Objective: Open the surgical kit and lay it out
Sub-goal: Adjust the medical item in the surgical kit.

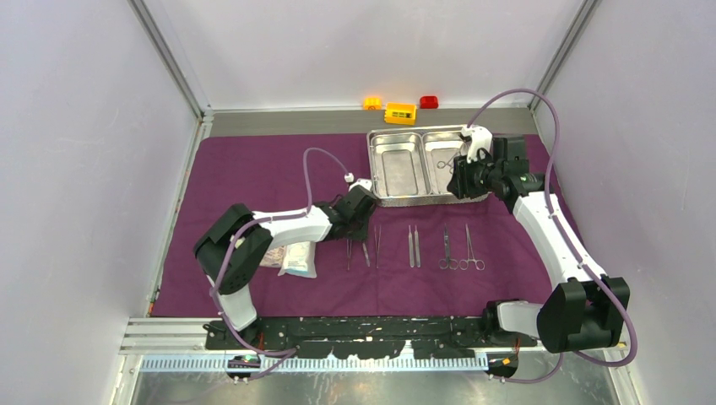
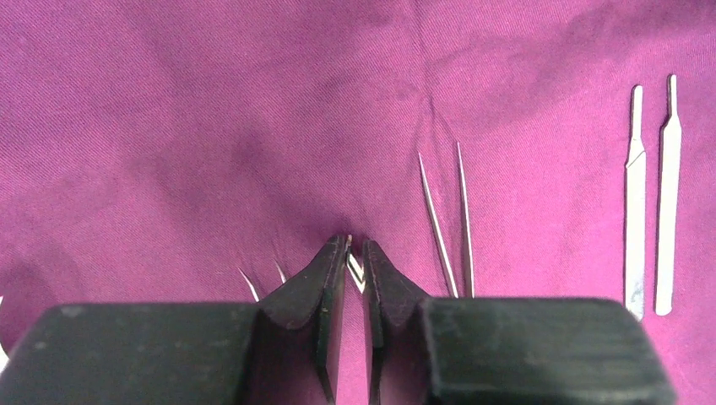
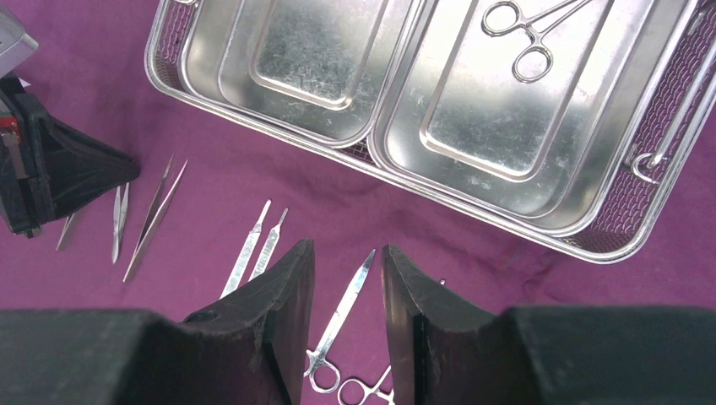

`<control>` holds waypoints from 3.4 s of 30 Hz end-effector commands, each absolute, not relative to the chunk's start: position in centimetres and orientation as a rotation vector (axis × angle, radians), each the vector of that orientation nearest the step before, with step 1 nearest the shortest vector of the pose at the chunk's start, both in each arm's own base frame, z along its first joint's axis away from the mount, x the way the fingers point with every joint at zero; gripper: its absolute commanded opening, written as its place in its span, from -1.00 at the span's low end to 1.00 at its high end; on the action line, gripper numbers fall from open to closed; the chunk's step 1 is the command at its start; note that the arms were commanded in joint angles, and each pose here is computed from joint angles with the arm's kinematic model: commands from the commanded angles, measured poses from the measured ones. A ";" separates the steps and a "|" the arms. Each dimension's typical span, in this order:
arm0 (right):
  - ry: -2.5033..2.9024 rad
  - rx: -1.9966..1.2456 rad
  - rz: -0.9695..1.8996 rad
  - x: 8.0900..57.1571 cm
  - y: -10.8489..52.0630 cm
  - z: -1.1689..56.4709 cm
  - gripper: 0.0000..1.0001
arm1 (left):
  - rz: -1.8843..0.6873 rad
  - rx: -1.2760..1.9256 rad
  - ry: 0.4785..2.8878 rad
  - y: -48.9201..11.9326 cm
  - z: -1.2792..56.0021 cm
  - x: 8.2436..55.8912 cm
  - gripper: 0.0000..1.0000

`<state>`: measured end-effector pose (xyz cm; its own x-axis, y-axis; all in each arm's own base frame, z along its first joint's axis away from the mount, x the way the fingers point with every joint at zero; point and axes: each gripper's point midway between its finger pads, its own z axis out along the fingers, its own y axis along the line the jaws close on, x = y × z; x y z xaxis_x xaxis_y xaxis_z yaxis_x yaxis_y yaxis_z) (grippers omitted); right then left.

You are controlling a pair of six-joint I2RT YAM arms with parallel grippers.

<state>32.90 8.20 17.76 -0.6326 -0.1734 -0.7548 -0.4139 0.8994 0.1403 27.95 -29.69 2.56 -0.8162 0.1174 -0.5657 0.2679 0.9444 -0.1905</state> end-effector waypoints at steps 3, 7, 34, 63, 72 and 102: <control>2.196 -0.430 0.362 33.3 8.1 19.0 -0.20 | -0.373 0.257 2.482 -30.3 3.5 28.7 -0.82; 2.192 -0.430 0.366 33.5 8.1 19.2 -0.19 | -0.411 0.264 2.462 -30.9 4.5 28.8 -0.91; 1.968 -0.366 1.167 33.7 19.3 23.4 -0.15 | -1.257 0.087 1.926 -30.3 22.9 34.4 -1.00; 1.832 -0.531 1.656 29.5 29.0 26.5 0.05 | -1.474 0.120 1.702 -30.9 28.4 34.2 -1.00; 1.834 -0.546 1.664 28.9 28.9 26.2 0.02 | -1.482 0.113 1.669 -30.4 29.3 34.4 -1.00; 1.965 -0.494 1.550 30.2 29.7 23.8 -0.99 | -1.285 0.066 1.816 -28.9 26.3 37.0 -0.17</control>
